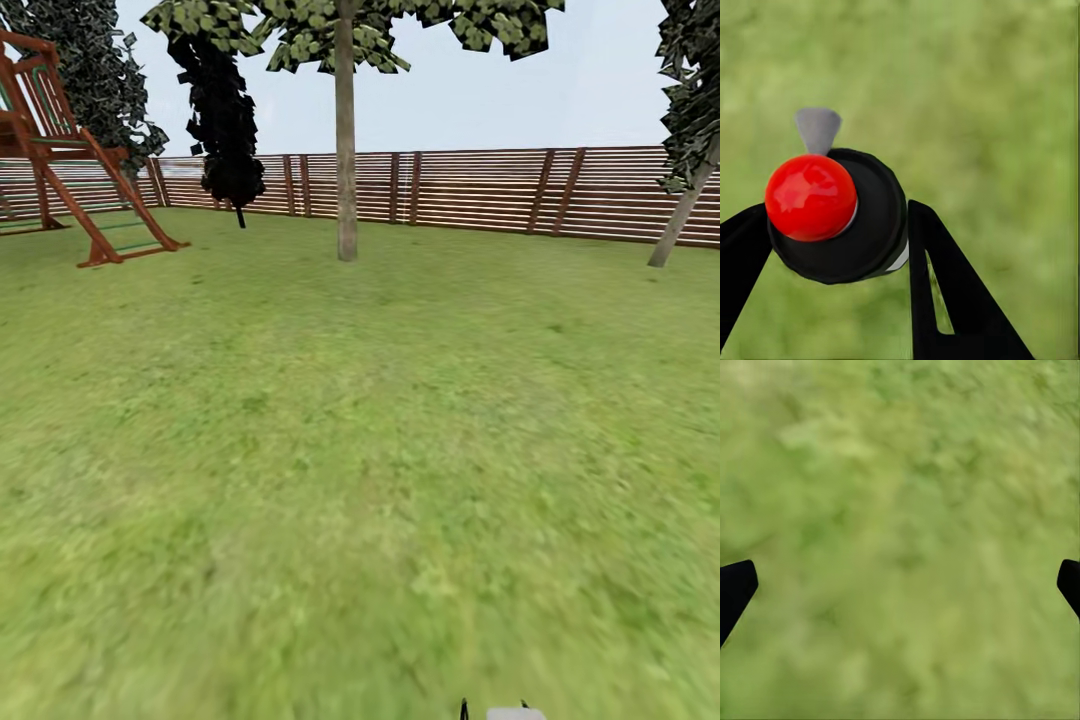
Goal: In the garden, pick up the pesticide atomizer on the floor and spray pesticide onto both trees until each tree trunk is fully covered.
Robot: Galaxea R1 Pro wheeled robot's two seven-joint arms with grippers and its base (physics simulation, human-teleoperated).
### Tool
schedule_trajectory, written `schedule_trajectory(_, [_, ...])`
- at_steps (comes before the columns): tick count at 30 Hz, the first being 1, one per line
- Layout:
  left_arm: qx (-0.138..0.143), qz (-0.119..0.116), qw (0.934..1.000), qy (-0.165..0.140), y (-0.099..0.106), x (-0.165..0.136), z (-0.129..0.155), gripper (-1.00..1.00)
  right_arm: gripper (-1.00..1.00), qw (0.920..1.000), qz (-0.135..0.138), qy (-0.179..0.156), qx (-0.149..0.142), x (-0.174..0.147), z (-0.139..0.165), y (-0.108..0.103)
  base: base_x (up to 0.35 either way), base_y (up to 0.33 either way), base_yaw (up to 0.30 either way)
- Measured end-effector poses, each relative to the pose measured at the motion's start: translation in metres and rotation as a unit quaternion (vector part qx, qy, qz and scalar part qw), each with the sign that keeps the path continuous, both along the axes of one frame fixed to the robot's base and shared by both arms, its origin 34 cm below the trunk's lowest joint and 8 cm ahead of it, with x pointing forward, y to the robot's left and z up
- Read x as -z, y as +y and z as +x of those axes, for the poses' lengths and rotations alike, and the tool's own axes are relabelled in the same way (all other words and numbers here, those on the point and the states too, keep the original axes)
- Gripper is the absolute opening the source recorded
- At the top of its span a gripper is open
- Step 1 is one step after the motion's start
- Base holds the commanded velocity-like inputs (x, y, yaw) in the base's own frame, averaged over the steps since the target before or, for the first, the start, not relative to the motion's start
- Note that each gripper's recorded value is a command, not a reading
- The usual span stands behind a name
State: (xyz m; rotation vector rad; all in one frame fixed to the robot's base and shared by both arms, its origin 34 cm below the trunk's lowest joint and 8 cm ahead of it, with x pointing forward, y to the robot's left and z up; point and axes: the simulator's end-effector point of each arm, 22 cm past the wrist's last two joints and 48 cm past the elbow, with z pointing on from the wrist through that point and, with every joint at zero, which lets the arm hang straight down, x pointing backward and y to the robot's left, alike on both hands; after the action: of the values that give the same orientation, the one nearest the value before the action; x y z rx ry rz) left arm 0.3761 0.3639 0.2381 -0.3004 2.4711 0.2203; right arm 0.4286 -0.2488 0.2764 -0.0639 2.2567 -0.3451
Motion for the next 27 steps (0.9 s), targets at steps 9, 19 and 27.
schedule_trajectory(9, [0.000, 0.000, 1.0000, -0.001, 0.0000, -0.0002, 0.0002, -1.00, 1.00, 1.0000, -0.007, -0.002, -0.003, -0.0009, 0.0016, -0.0077, 0.339, 0.000, 0.000])
schedule_trajectory(19, [0.000, 0.000, 1.0000, -0.001, 0.0000, -0.0002, 0.0002, -1.00, 1.00, 1.0000, -0.007, -0.002, -0.003, -0.0010, 0.0016, -0.0077, 0.339, 0.000, 0.000])
schedule_trajectory(27, [0.000, 0.000, 1.0000, -0.001, 0.0000, -0.0002, 0.0002, -1.00, 1.00, 1.0000, -0.007, -0.002, -0.003, -0.0009, 0.0016, -0.0077, 0.339, 0.000, 0.000])
